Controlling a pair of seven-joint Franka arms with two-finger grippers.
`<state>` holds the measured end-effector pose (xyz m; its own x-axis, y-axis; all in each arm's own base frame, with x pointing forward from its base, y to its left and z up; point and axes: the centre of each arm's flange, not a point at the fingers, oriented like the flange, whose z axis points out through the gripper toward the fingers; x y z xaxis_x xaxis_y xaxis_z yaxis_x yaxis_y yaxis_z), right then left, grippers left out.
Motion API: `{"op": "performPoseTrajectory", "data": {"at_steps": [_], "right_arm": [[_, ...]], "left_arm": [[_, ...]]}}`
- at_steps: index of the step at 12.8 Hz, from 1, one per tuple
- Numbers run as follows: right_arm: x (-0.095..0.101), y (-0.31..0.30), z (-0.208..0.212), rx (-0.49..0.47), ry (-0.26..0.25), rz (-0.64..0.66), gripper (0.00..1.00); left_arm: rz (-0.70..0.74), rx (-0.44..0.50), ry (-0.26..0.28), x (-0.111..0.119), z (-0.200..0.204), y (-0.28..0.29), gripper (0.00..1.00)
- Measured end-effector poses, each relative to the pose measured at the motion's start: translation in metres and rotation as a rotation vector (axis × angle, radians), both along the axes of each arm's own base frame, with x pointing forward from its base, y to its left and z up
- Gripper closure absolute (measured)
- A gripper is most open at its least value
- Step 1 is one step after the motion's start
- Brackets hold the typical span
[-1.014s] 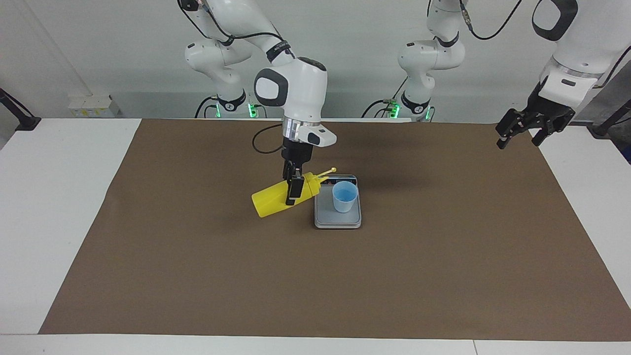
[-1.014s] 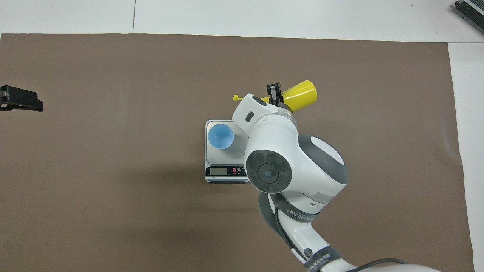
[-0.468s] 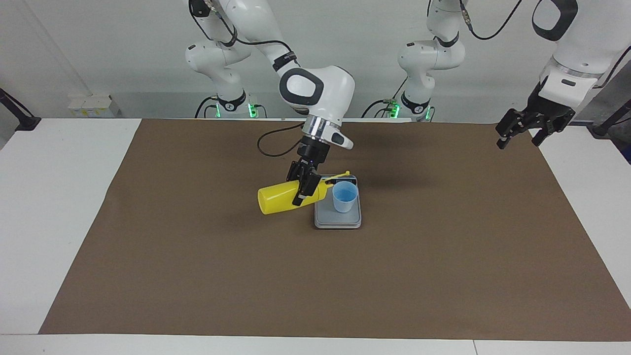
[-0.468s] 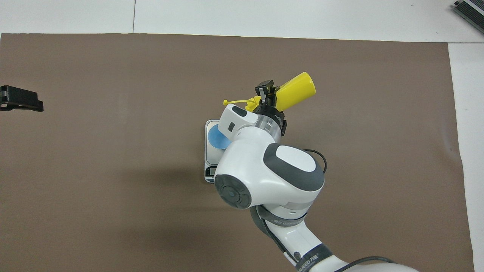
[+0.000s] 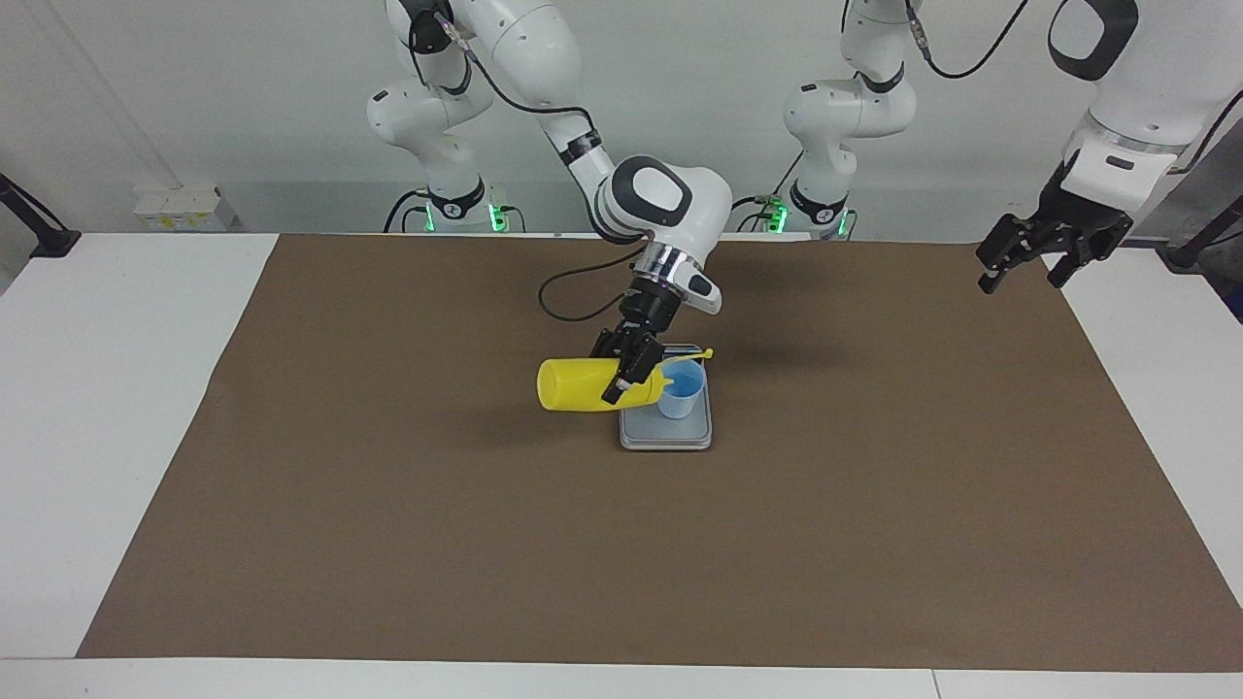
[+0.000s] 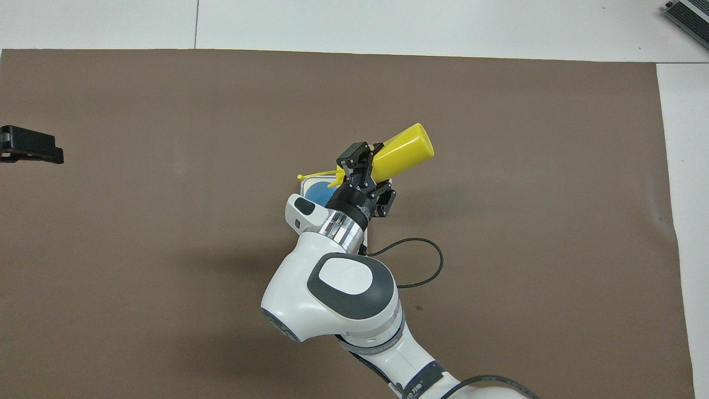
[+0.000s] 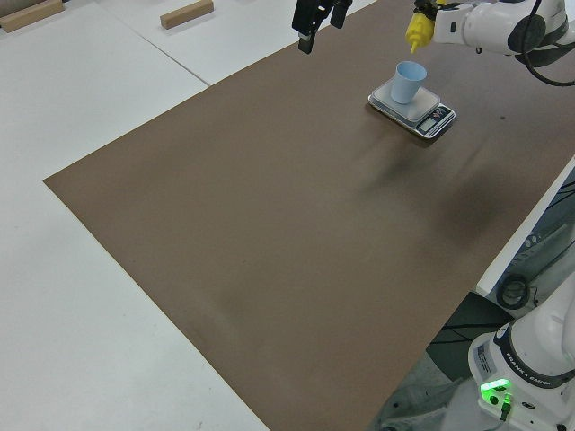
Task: Pour seasoning into cup on scale with both arms
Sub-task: 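Tilt the yellow bottle nozzle down into the blue cup with the right gripper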
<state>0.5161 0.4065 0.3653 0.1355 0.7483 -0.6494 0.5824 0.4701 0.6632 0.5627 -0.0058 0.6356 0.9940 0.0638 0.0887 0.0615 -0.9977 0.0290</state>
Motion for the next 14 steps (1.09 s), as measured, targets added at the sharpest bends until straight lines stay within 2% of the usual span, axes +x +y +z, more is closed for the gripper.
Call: {"op": "performPoseTrajectory", "data": {"at_steps": [2,9,14], "right_arm": [[-0.001,0.0,-0.004,-0.023,-0.029,0.009,0.54],[-0.011,0.007,-0.011,-0.007,-0.045,0.016,0.54],[-0.016,0.01,-0.012,0.086,-0.076,-0.037,0.54]], "left_arm": [[0.0,0.0,0.0,0.0,0.0,0.0,0.0],[0.0,0.0,0.0,0.0,0.0,0.0,0.0],[0.0,0.0,0.0,0.0,0.0,0.0,0.0]]}}
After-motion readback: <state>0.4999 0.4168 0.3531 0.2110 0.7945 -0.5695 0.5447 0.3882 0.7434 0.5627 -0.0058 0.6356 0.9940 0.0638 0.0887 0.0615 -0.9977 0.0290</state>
